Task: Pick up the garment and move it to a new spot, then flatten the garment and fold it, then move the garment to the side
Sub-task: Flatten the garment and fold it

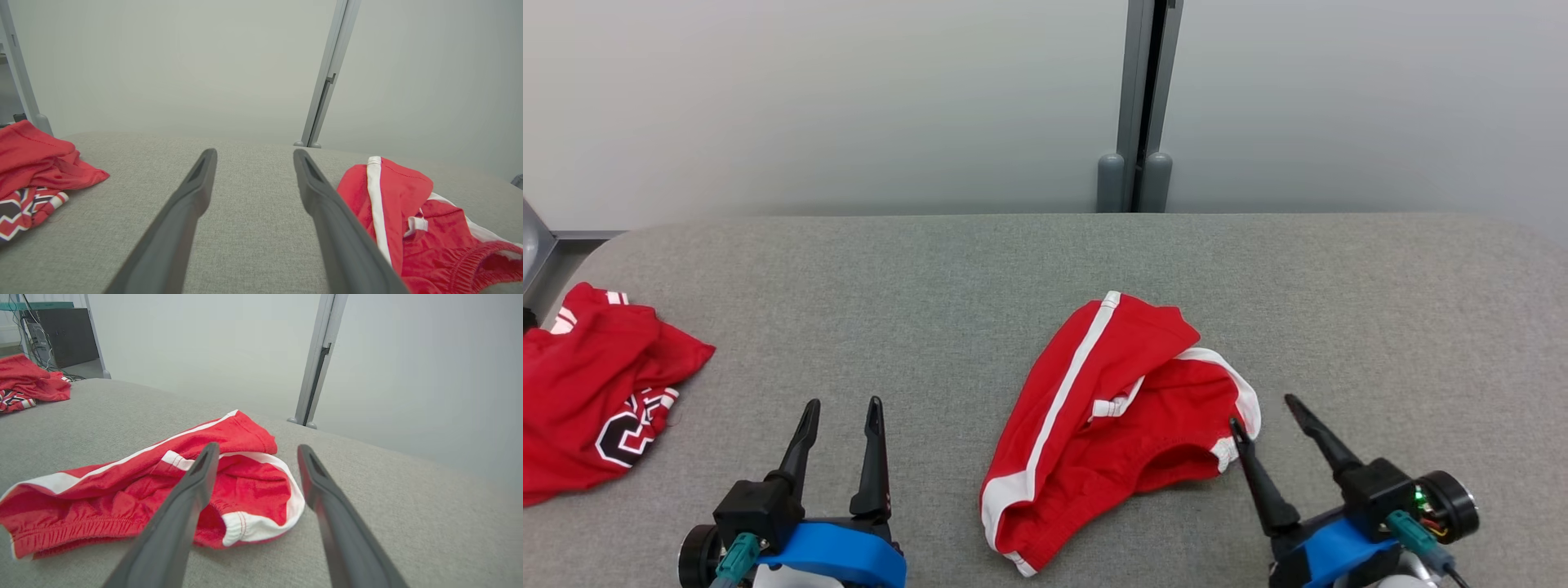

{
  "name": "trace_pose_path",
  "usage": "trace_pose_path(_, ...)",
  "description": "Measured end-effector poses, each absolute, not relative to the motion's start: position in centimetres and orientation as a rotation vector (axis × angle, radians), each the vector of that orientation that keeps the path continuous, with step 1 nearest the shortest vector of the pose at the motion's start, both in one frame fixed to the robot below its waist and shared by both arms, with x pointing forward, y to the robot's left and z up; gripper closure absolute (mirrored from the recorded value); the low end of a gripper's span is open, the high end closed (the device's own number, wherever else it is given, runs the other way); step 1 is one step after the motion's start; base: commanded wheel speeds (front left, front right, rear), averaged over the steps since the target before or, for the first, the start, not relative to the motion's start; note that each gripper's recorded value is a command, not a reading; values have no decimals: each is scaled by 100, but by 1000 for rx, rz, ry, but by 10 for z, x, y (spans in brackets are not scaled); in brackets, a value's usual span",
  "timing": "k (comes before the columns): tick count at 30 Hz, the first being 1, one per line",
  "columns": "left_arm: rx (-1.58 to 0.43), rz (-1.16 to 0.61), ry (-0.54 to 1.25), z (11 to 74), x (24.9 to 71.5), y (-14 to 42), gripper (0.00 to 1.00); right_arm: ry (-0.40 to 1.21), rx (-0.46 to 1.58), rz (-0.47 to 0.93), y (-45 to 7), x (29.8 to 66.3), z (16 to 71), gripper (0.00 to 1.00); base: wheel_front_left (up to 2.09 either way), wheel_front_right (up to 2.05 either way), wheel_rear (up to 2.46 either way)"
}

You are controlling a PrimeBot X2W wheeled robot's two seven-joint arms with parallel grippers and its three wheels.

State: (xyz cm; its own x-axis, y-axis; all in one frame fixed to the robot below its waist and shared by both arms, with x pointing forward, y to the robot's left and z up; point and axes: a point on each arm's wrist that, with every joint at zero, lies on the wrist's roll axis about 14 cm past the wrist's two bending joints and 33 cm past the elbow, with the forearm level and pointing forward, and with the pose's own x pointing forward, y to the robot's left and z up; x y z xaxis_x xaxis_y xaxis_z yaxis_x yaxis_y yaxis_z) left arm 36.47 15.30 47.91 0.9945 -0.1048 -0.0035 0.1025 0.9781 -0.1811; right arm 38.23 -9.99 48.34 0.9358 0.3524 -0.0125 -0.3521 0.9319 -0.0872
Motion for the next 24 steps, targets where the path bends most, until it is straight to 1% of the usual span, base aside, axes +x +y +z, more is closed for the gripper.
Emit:
trace_pose_path(5, -174, -108, 9, 480, 363, 153, 0, -45, -64, 253, -130, 379, 496, 0, 0, 0, 0)
trace_pose_path(12, -151, -92, 2, 481, 360, 160, 0, -1, -33, 133, -164, 357, 481, 0, 0, 0, 0)
trace_pose_path(17, -124, -83, 0, 482, 359, 163, 0, 19, -2, 87, -176, 347, 474, 0, 0, 0, 0)
trace_pose_path(24, -99, -70, 2, 481, 359, 169, 0, 17, 34, 84, -175, 347, 475, 0, 0, 0, 0)
